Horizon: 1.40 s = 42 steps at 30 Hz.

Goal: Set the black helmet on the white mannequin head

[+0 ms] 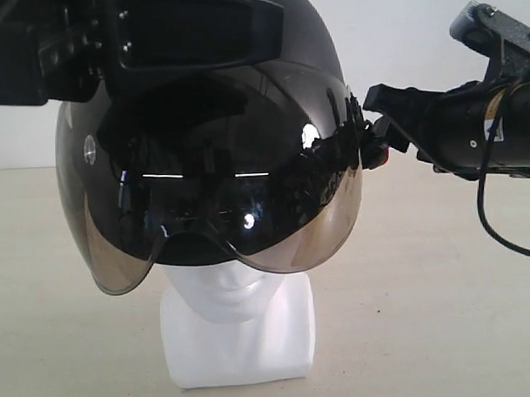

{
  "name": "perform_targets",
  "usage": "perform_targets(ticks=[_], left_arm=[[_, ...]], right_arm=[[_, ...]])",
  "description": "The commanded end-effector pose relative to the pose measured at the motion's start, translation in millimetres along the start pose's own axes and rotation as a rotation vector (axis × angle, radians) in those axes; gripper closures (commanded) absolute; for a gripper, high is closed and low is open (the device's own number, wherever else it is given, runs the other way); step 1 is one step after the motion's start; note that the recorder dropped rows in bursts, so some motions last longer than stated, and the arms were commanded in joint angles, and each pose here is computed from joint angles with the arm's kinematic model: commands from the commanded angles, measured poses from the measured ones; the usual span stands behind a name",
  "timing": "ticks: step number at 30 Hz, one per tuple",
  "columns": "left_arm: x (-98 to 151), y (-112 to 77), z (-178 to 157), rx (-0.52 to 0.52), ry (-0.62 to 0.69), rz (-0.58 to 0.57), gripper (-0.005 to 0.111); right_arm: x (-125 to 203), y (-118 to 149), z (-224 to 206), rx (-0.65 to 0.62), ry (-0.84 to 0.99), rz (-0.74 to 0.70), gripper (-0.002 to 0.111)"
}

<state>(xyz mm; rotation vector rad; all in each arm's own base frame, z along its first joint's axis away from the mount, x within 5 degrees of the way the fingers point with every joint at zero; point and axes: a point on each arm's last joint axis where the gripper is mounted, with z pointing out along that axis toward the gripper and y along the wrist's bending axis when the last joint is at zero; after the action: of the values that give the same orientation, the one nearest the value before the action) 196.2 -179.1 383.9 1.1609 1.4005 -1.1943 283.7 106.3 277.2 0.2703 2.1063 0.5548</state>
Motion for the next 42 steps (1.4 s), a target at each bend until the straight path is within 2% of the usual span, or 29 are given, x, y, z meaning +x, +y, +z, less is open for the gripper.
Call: perform_targets(ticks=[1, 6, 8, 11, 14, 15, 17, 20, 25, 27, 29, 31, 35, 37, 42], left_arm=[[2, 1.1, 1, -0.022, 0.017, -0.024, 0.102], [4, 1.2, 1, -0.023, 0.03, -0.016, 0.102], [3, 1.5, 1, -0.027, 0.028, -0.017, 0.102], [2, 1.7, 1, -0.028, 0.007, -0.029, 0.102], [-1, 1.2, 0, -0.027, -0.022, -0.034, 0.102], [-2, 0.9, 0, -0.027, -0.032, -0.033, 0.102], [-7, -1.1, -1, -0.03, -0.061, -0.015, 0.102], [-15, -5.8, -5, -0.035, -0.119, 0.012, 0.102], [-27, -11.7, -10, -0.054, -0.167, 0.054, 0.102], [-43, -9.5, -13, -0.119, -0.191, 0.098, 0.102], [-70, 1.3, -21, -0.31, -0.227, 0.161, 0.102], [-90, 13.8, -33, -0.523, -0.276, 0.182, 0.102], [-112, 30.2, -45, -0.737, -0.333, 0.188, 0.102], [-118, 38.4, -45, -0.78, -0.345, 0.187, 0.102], [-117, 55.7, -35, -0.788, -0.308, 0.225, 0.102]], right_arm=[[-6, -2, -24, 0.063, -0.002, 0.02, 0.05], [-17, 6, -53, 0.005, -0.064, 0.026, 0.05], [-21, 9, -65, -0.025, -0.083, 0.036, 0.055], [-23, 18, -85, -0.093, -0.104, 0.03, 0.076], [-25, 27, -112, -0.167, -0.155, -0.047, 0.104], [-27, 29, -121, -0.185, -0.178, -0.061, 0.108], [-30, 30, -145, -0.22, -0.235, -0.096, 0.108], [-35, 29, -170, -0.203, -0.238, -0.116, 0.108], [-49, 40, -190, -0.217, -0.247, -0.195, 0.108], [-50, 49, -196, -0.291, -0.228, -0.265, 0.108], [-52, 67, -212, -0.438, -0.206, -0.389, 0.108], [-56, 82, -221, -0.532, -0.159, -0.485, 0.108], [-67, 100, -214, -0.573, -0.035, -0.541, 0.108], [-75, 111, -203, -0.586, 0.032, -0.579, 0.108], [-90, 129, -189, -0.621, 0.104, -0.63, 0.108]])
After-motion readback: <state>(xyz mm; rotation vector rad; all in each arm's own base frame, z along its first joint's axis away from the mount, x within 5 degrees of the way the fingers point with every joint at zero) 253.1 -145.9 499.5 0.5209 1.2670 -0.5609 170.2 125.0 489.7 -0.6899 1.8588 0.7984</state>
